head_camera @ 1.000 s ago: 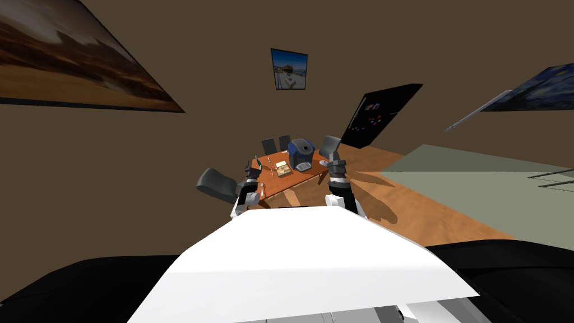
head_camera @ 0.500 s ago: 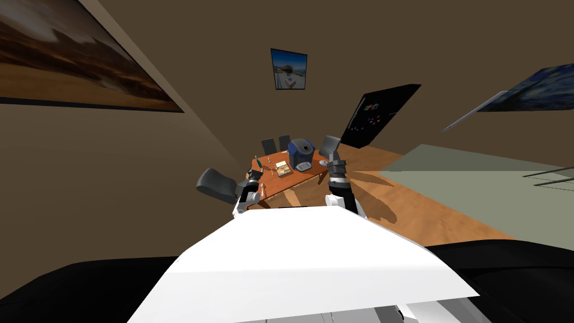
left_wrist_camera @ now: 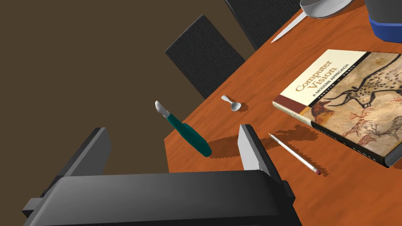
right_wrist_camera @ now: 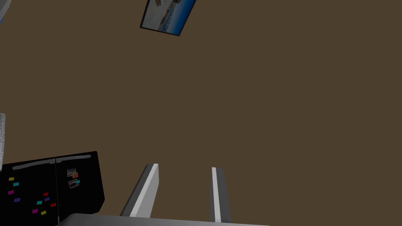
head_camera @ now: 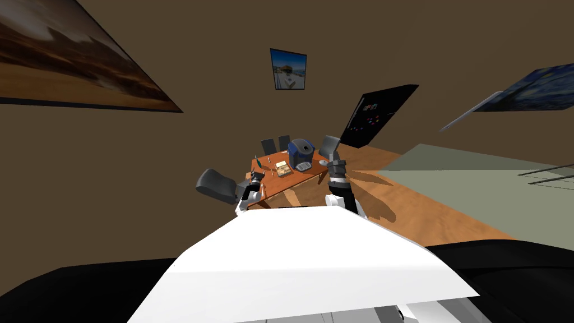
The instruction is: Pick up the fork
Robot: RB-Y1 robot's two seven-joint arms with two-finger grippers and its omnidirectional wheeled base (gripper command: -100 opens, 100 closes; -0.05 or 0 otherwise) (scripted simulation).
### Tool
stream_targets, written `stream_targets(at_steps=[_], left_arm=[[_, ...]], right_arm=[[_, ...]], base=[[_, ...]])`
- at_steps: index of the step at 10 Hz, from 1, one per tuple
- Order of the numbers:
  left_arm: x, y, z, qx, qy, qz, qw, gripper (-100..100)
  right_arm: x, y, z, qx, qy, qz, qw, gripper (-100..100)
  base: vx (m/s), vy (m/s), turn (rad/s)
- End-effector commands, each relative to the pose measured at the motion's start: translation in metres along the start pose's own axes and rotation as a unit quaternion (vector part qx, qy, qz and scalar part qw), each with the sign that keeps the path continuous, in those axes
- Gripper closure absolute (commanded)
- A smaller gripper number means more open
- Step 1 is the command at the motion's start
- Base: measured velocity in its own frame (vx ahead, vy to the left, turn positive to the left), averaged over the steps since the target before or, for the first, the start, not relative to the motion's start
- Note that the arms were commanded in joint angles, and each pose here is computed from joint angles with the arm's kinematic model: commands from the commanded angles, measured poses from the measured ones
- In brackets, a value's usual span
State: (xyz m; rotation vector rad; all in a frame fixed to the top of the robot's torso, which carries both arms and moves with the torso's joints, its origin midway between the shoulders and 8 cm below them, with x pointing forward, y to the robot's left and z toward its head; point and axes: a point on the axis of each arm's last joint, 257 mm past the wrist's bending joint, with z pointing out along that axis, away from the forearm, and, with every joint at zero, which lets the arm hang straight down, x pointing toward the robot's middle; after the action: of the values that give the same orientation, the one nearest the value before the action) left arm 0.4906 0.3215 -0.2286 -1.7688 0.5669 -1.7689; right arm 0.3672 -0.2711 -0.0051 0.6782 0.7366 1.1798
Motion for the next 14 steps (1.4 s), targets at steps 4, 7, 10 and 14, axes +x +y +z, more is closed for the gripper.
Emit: stream_targets(at_steps=[4, 7, 10, 14], left_arm=[[-0.052, 0.032, 0.003, -0.044, -0.063, -0.066, 0.9948, -100], [-0.082, 0.052, 0.005, -0.069, -0.106, -0.116, 0.9852, -100], [-0.106, 0.066, 0.001, -0.084, -0.137, -0.139, 0.9771, -100], [-0.139, 0.085, -0.005, -0.103, -0.186, -0.183, 0.9598, -100]], right_arm=[[0.0, 0.0, 0.0, 0.0, 0.0, 0.0, 1.0, 0], [0.0, 0.0, 0.0, 0.0, 0.0, 0.0, 1.0, 0], [0.0, 0.0, 0.0, 0.0, 0.0, 0.0, 1.0, 0], [0.0, 0.0, 0.0, 0.0, 0.0, 0.0, 1.0, 0]], base=[[-0.001, 0.014, -0.015], [-0.001, 0.011, -0.015], [-0.001, 0.011, -0.011], [-0.001, 0.011, -0.012]])
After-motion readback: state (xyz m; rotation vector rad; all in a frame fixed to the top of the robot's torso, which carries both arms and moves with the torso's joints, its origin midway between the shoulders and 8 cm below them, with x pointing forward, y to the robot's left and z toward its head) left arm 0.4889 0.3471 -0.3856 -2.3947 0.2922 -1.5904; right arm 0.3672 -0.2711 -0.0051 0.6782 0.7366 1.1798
